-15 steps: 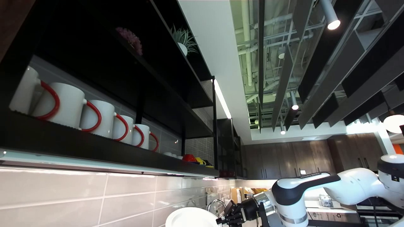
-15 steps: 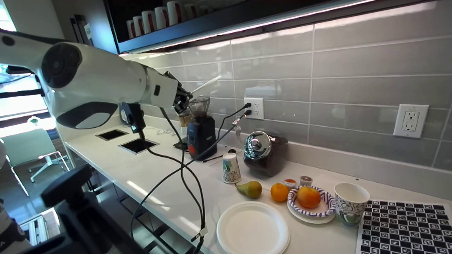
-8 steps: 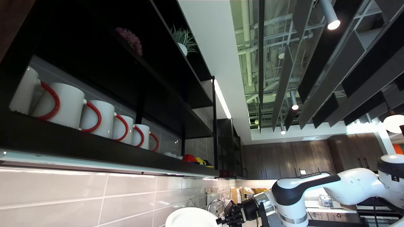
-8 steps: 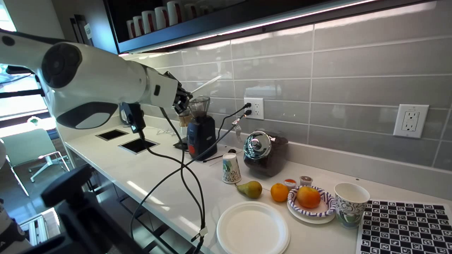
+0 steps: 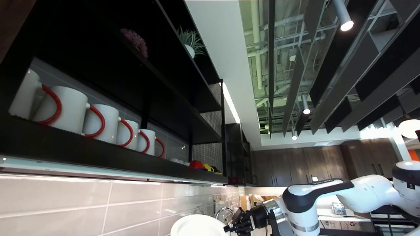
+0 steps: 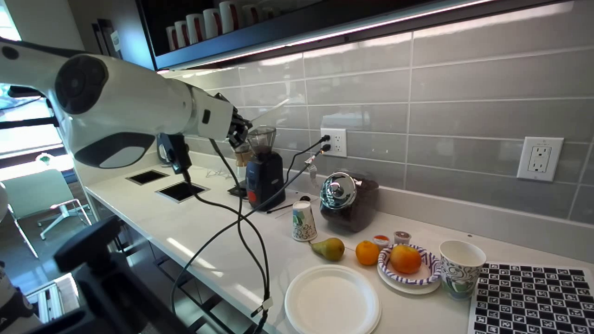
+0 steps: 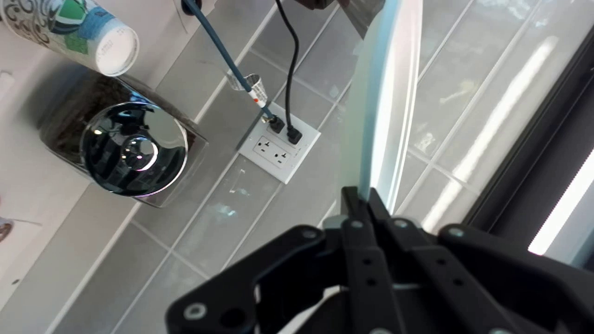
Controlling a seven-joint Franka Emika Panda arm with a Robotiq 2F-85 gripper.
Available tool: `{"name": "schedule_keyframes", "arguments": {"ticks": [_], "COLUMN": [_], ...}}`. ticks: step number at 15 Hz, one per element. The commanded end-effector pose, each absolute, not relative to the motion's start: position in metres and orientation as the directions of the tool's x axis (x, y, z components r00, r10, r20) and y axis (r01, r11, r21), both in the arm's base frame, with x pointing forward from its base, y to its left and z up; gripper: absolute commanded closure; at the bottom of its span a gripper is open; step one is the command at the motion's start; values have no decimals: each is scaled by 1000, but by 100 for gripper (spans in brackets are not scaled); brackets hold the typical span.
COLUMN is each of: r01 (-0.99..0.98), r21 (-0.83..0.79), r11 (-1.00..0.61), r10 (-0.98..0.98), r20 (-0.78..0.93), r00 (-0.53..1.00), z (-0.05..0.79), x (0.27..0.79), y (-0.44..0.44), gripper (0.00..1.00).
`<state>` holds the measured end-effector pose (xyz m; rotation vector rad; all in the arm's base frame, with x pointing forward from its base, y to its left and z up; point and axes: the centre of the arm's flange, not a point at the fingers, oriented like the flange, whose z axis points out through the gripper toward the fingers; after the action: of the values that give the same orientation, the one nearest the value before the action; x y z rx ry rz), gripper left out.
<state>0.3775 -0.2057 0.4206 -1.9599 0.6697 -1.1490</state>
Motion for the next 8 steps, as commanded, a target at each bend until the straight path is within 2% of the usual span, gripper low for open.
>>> {"name": "schedule_keyframes", "arguments": {"ticks": [1, 7, 8], "r01": [-37, 1, 2], "r21": [-811, -810, -810], "r11": [-584, -587, -587], "r10": [-727, -712, -712], "r20": [503, 516, 517], "r00": [467, 477, 476], "z": [427, 434, 434], "x": [380, 384, 384], "y": [-199, -188, -189], "gripper": [96, 96, 99]}}
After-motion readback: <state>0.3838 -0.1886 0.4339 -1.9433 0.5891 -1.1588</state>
